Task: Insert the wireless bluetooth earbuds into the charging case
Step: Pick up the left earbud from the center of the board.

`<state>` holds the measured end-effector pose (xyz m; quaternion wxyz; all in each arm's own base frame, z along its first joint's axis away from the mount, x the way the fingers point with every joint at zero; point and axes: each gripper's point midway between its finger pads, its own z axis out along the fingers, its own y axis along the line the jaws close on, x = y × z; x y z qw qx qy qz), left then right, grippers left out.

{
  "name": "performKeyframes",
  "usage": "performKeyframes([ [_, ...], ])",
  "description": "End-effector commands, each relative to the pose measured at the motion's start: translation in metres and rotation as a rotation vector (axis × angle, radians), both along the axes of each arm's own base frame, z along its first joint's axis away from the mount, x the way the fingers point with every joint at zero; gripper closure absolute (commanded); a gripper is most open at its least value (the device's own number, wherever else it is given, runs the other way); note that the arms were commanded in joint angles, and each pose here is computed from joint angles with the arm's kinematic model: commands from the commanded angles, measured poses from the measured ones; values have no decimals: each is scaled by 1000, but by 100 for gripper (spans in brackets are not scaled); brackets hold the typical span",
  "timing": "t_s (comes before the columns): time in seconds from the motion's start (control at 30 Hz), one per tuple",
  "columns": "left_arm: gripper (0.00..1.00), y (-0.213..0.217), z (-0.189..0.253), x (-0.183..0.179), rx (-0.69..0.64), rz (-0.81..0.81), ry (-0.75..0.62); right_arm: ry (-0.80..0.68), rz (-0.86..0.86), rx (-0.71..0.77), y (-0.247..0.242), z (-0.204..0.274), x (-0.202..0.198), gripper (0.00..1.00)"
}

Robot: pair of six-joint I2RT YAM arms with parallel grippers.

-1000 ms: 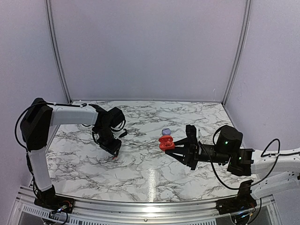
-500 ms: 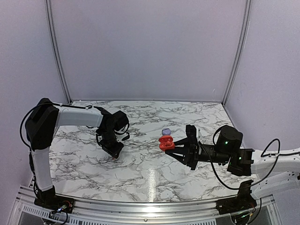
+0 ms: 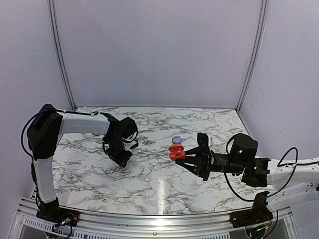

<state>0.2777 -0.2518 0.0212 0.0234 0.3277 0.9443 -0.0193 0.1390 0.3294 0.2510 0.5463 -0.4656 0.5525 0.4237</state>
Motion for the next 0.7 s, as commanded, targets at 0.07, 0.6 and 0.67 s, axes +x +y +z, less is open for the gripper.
performKeyframes([
  [0.07,75,2,-10,-7,29,-10,43,-34,-4,43,-1,25,2,100],
  [0.6,87,-5,25,-1,-47,3,-33,-72,-83,74,-6,33,14,100],
  [0.67,87,-9,43,4,-84,16,-78,-101,-92,101,-8,37,15,100],
])
